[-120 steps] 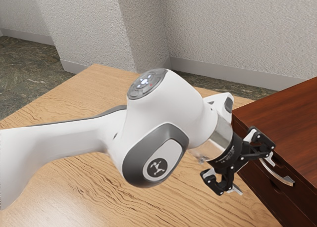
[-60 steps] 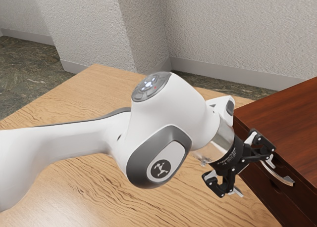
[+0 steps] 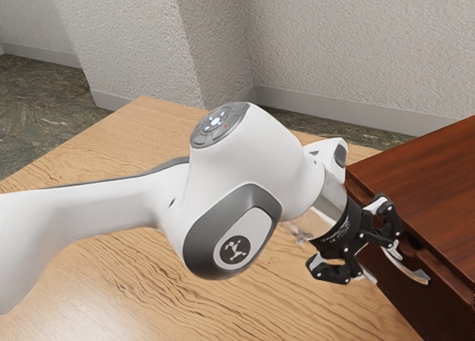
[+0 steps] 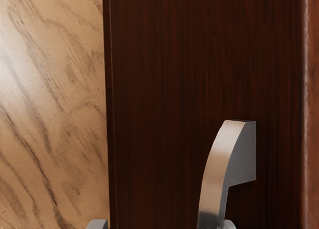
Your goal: Pull the drawer handle with one arm to open the drawer
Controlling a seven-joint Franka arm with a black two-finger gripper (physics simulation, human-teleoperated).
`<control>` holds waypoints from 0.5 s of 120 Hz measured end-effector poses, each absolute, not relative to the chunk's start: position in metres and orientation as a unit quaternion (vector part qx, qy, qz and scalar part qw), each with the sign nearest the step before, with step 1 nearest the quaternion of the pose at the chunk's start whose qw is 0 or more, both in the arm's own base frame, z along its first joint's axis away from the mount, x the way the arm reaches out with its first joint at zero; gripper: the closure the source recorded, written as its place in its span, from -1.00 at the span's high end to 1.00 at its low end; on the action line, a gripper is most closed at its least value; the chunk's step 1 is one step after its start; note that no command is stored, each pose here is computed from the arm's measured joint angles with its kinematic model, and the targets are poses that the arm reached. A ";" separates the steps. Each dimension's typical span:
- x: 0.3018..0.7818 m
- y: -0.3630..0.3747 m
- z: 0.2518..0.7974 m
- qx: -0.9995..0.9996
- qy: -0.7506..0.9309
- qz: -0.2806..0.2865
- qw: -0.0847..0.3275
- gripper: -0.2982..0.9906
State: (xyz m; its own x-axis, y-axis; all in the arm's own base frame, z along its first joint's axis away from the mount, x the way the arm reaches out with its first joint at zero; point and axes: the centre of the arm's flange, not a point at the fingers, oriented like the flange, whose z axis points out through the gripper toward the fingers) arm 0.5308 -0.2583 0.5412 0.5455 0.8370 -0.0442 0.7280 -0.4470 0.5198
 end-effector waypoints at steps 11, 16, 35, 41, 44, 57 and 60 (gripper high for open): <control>0.529 -0.258 0.545 0.843 0.463 0.112 0.249 -0.32; 0.528 -0.257 0.546 0.843 0.463 0.113 0.249 -0.38; 0.527 -0.257 0.548 0.844 0.462 0.114 0.248 -0.55; 0.527 -0.257 0.548 0.844 0.462 0.114 0.247 -0.58; 0.526 -0.257 0.548 0.844 0.462 0.114 0.247 -0.60; 0.525 -0.256 0.547 0.845 0.462 0.114 0.245 -0.63; 0.524 -0.256 0.547 0.845 0.462 0.114 0.244 -0.64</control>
State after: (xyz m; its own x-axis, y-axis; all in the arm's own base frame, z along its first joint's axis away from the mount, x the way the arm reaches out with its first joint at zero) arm 0.5240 -0.2558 0.5472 0.5468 0.8366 -0.0332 0.7250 -0.4533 0.5185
